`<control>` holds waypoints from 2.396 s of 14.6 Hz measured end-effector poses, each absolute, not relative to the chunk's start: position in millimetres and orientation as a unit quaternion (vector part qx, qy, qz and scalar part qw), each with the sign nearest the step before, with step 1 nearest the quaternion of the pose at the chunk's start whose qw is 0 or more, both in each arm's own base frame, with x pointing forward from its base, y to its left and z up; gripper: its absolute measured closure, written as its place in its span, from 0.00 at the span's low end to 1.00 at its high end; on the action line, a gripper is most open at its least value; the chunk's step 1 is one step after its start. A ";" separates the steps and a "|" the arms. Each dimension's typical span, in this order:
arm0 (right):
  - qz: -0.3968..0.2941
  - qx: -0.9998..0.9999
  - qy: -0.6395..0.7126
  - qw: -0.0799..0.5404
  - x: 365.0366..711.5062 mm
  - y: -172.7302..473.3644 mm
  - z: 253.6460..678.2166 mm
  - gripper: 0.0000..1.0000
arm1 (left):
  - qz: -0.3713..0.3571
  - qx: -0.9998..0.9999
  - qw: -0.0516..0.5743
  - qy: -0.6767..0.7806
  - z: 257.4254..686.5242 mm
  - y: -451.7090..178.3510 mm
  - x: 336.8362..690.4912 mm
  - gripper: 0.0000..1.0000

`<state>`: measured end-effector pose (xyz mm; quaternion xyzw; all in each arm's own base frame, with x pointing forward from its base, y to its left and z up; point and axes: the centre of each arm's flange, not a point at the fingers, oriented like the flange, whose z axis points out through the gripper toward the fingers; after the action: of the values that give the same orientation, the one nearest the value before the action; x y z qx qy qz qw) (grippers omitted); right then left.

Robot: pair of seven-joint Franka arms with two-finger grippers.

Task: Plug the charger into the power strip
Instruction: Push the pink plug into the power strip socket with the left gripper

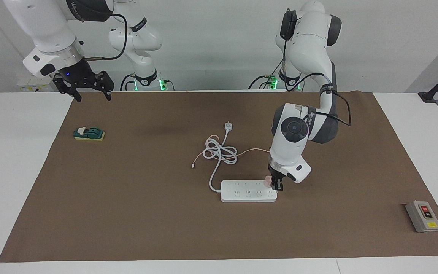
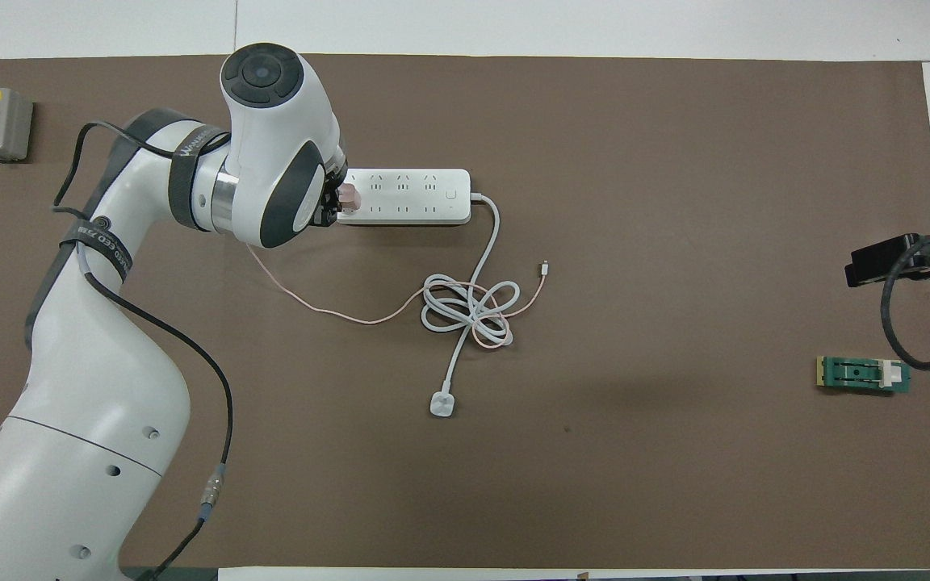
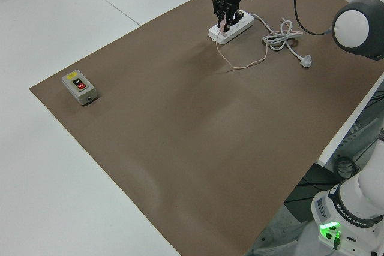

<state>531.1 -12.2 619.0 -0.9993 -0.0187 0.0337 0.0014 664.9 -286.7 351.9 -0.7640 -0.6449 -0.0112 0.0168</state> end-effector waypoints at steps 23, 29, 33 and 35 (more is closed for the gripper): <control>0.038 -0.999 -0.020 0.001 529.9 -11.1 615.7 0.00 | 0.004 -0.779 0.027 -0.626 350.5 -282.5 663.3 0.71; 0.037 -0.999 -0.020 0.001 529.7 -10.6 616.2 0.00 | 0.006 -0.777 0.022 -0.630 345.3 -281.2 665.5 0.71; 0.037 -0.999 -0.020 0.001 529.7 -10.6 616.2 0.00 | 0.006 -0.777 0.022 -0.630 345.1 -281.1 665.5 0.71; 0.037 -0.999 -0.020 0.001 529.6 -10.6 616.3 0.00 | 0.006 -0.777 0.022 -0.630 344.9 -281.1 665.5 0.71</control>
<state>529.6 -10.6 616.3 -0.9991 -0.0201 0.0371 0.0014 665.5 -281.1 344.9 -0.7765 -0.6297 0.0063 0.0216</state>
